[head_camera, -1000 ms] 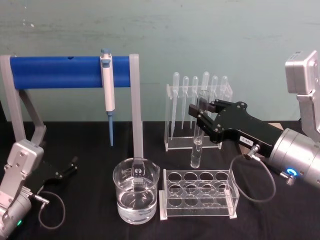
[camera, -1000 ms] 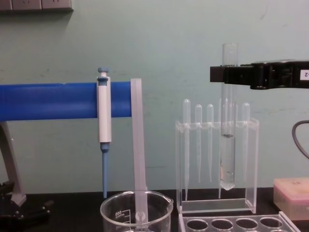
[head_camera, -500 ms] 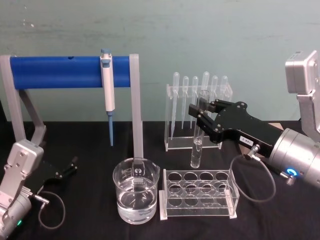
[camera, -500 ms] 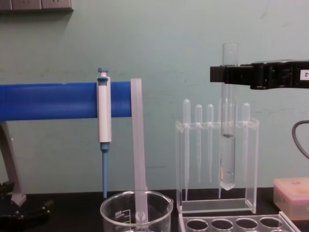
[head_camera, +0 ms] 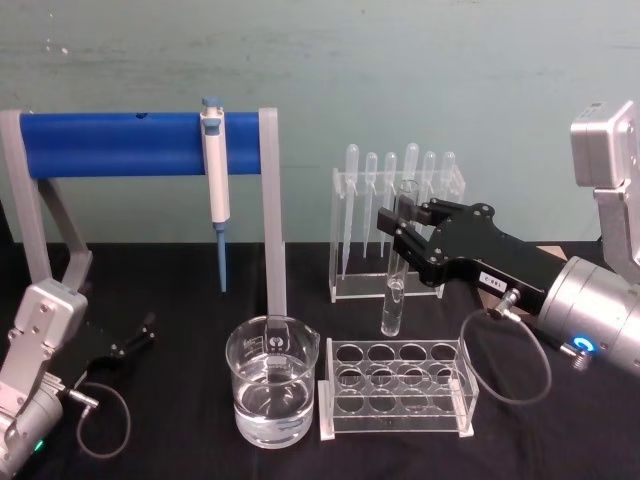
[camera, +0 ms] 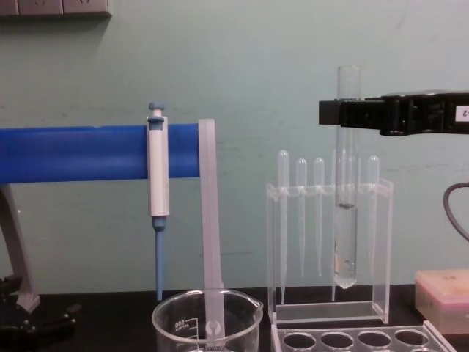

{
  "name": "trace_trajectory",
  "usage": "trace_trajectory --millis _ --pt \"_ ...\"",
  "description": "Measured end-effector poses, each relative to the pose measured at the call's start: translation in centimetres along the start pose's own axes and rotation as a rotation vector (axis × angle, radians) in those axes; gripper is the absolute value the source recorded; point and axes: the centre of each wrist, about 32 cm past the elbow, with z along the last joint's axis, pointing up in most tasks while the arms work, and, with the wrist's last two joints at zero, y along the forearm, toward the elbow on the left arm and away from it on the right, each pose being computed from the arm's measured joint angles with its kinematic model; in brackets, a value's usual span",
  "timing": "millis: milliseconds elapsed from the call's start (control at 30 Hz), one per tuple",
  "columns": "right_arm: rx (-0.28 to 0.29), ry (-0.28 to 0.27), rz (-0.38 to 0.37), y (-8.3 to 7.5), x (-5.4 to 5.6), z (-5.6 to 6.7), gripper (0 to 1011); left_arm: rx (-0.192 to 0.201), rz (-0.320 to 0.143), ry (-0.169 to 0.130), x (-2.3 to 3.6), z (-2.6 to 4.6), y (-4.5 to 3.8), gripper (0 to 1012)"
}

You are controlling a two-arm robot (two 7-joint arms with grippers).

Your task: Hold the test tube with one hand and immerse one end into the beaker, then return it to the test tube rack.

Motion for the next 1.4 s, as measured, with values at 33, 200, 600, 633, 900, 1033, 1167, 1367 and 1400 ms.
trace_trajectory --millis 33,200,600,633,900,1033,1167,1367,1400 --pt "0.000 0.000 0.000 0.0 0.0 0.0 225 0.000 0.000 0.000 0.00 0.00 0.00 1000" --pt "0.000 0.000 0.000 0.0 0.0 0.0 226 0.000 0.000 0.000 0.00 0.00 0.00 1000" --pt "0.000 0.000 0.000 0.0 0.0 0.0 226 0.000 0.000 0.000 0.00 0.00 0.00 1000" --pt "0.000 0.000 0.000 0.0 0.0 0.0 226 0.000 0.000 0.000 0.00 0.00 0.00 1000" --pt "0.013 0.004 0.021 0.8 -0.7 0.0 226 0.000 0.000 0.000 0.00 0.00 0.00 1000" --pt "0.021 0.001 0.050 2.1 -1.4 0.0 226 0.000 0.000 0.000 0.00 0.00 0.00 1000" --pt "0.039 -0.007 0.092 3.9 -2.4 0.0 225 0.000 0.000 0.000 0.00 0.00 0.00 1000" --pt "0.064 -0.009 0.131 6.6 -3.6 -0.6 226 0.000 0.000 0.000 0.00 0.00 0.00 1000" --pt "0.065 -0.008 0.134 6.9 -3.8 -0.7 225 0.000 0.000 0.000 0.00 0.00 0.00 1000"
